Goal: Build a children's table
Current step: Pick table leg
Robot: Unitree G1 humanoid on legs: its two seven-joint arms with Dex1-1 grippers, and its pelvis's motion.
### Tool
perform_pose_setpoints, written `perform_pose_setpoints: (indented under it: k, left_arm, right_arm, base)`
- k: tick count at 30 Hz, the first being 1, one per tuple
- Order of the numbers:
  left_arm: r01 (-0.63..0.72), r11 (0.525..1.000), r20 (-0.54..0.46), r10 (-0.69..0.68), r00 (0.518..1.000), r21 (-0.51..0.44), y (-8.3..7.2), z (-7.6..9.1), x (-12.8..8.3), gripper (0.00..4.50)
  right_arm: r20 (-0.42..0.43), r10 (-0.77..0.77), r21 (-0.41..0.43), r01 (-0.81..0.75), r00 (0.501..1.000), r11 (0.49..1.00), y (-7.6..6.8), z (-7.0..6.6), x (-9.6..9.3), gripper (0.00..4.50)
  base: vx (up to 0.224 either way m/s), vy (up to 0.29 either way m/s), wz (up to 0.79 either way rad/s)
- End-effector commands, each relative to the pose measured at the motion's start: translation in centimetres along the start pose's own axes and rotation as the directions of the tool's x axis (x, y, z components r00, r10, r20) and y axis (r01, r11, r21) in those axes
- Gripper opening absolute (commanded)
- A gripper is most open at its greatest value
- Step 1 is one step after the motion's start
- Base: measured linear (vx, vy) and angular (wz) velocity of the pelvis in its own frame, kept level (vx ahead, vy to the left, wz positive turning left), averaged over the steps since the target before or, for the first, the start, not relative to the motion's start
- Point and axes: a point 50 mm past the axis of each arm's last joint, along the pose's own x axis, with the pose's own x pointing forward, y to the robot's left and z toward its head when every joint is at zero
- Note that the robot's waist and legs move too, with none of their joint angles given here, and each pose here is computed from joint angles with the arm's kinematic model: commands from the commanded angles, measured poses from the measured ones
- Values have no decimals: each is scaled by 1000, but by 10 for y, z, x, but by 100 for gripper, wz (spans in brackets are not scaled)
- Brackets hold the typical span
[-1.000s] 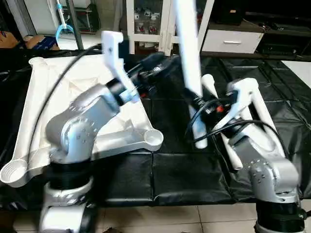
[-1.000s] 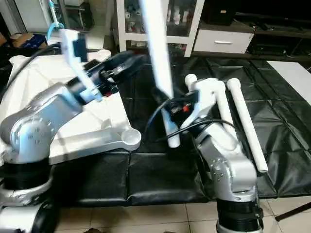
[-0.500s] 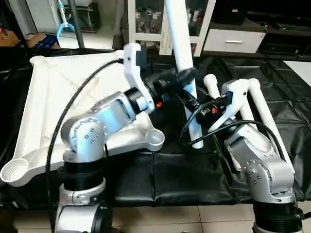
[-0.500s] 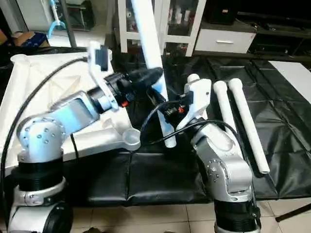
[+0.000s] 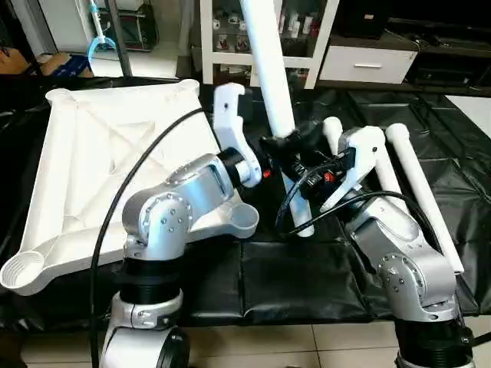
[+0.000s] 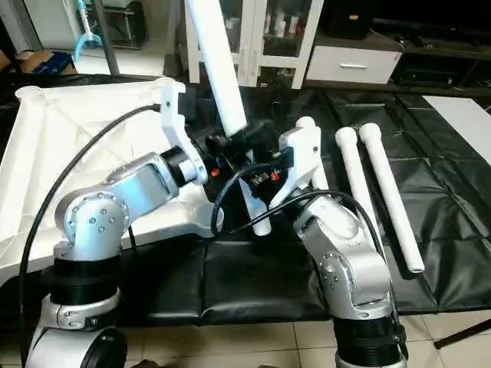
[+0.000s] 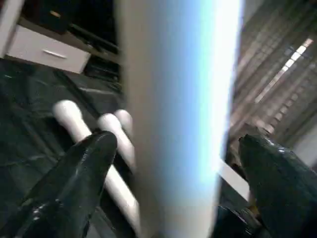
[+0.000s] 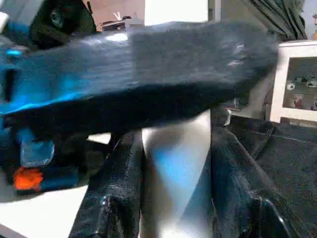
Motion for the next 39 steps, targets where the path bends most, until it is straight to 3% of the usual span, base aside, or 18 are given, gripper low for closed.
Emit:
perform_pose_setpoints:
  k: [1, 11, 18, 28, 31, 33, 39]
  left_arm:
    - [-3, 1000, 15, 3, 1000, -16, -1, 3, 3, 394]
    - [-72, 996, -22, 71, 997, -51, 7, -3, 2, 311]
    - [-51, 996, -24, 49, 998, -69, 6, -3, 1, 255]
    - [-92, 995, -32, 91, 995, -31, 10, 0, 0, 174]
    - [-113, 993, -4, 113, 994, -36, 14, 5, 0, 169]
    - [-116, 993, 6, 116, 993, -36, 14, 7, 0, 168]
    - [-131, 991, 29, 132, 991, -15, 19, 16, -2, 166]
  right_arm:
    - [42, 23, -44, -21, 999, 999, 4, 11, 2, 143]
    - [37, 13, -51, -12, 999, 999, 3, 10, 2, 143]
    - [36, 4, -55, -2, 999, 998, 3, 9, 2, 143]
    - [31, 0, -63, 2, 1000, 998, 3, 8, 1, 143]
    - [21, 3, -64, -1, 1000, 998, 3, 7, 1, 213]
    - [18, 8, -62, -7, 1000, 998, 3, 7, 1, 215]
    - [-14, 62, -69, -63, 998, 996, 8, 6, 0, 276]
  base:
    - [0, 0, 0]
    - [0, 0, 0]
    - [0, 0, 0]
    - [0, 0, 0]
    - [0, 0, 0]
    - [0, 0, 0]
    - [0, 0, 0]
